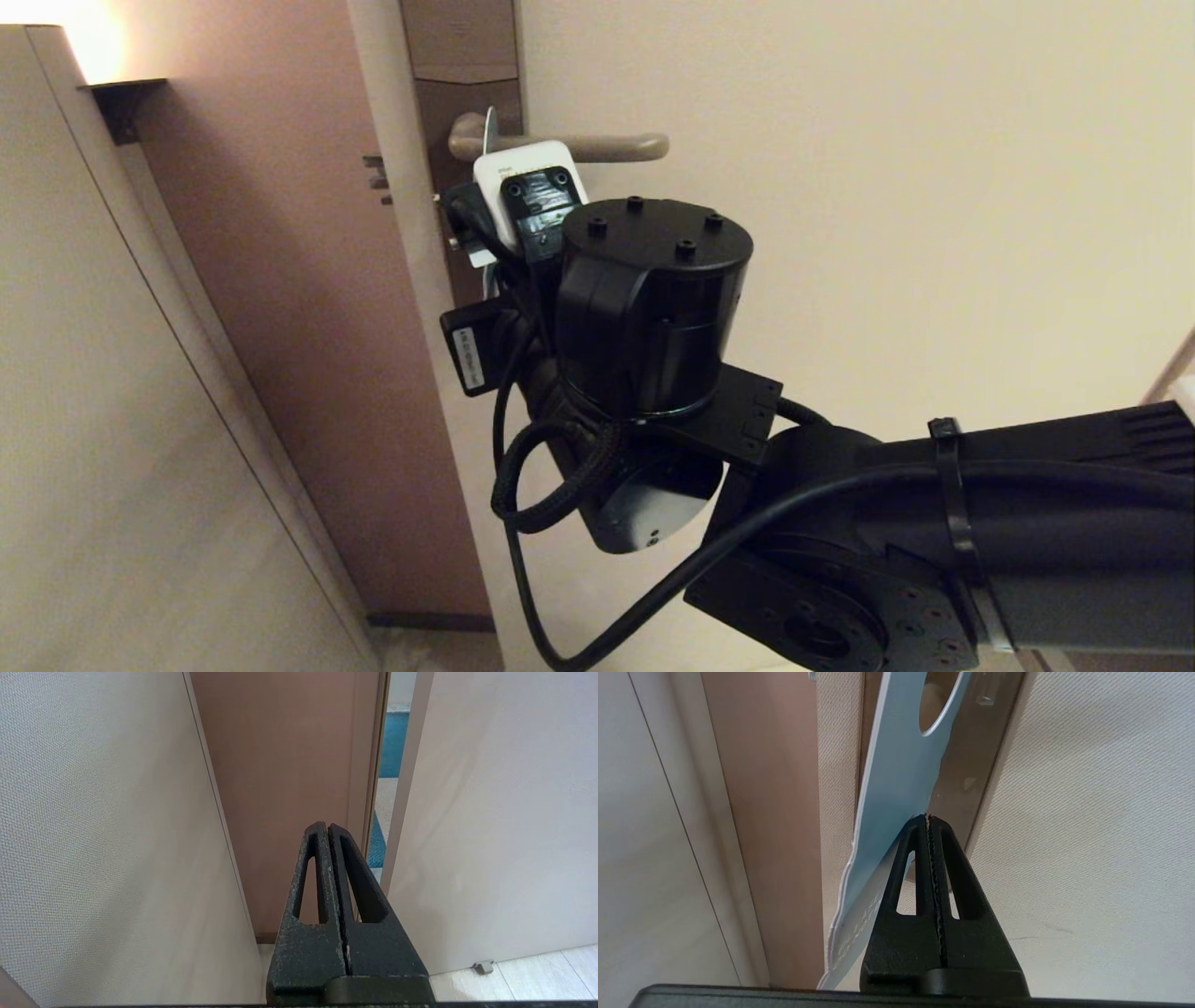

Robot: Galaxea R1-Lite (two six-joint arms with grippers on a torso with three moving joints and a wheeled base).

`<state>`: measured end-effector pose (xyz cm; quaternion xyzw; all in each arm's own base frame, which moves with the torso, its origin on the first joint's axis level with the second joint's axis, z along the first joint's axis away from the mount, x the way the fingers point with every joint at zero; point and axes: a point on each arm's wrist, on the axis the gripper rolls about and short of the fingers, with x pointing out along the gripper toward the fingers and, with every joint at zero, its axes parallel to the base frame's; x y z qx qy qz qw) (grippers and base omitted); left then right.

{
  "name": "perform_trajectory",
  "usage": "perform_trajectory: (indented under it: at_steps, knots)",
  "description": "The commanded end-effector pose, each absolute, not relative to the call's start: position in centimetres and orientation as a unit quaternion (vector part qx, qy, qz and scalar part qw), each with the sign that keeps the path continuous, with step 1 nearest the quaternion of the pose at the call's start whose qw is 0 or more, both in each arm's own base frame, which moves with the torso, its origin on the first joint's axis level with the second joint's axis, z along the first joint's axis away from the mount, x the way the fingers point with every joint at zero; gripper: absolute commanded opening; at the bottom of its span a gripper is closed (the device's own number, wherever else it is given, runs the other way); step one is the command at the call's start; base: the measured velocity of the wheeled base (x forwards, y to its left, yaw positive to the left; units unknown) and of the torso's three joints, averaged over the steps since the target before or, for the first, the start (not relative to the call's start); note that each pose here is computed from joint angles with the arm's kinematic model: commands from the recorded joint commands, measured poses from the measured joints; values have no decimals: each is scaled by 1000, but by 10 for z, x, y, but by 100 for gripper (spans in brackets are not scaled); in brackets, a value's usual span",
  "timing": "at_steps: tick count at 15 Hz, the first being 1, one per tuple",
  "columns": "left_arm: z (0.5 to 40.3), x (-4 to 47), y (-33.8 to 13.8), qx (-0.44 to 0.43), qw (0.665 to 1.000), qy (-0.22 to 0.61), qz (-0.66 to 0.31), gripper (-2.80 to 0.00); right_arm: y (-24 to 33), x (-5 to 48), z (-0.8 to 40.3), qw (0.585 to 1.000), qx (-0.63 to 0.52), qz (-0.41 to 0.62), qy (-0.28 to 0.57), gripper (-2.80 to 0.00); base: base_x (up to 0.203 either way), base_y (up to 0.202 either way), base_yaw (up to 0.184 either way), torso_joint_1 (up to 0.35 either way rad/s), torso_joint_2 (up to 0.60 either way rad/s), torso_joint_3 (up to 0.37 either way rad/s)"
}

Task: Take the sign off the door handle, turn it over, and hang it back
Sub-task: Hang the sign back with the other side facing out

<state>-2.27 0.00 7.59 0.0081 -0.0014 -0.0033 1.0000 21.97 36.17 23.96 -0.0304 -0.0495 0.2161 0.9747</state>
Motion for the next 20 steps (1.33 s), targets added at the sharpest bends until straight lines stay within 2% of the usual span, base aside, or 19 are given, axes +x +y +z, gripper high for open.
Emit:
perform_trajectory:
  at_steps: [1, 20]
  knots:
    - [76, -23, 0, 8, 1000, -1, -4, -280, 365, 221, 235, 975, -34, 215, -47, -280, 0, 0, 0, 0, 0, 0]
    - [76, -23, 0, 8, 1000, -1, -3, -280, 390, 213, 233, 968, -23, 242, -58, -280, 0, 0, 0, 0, 0, 0]
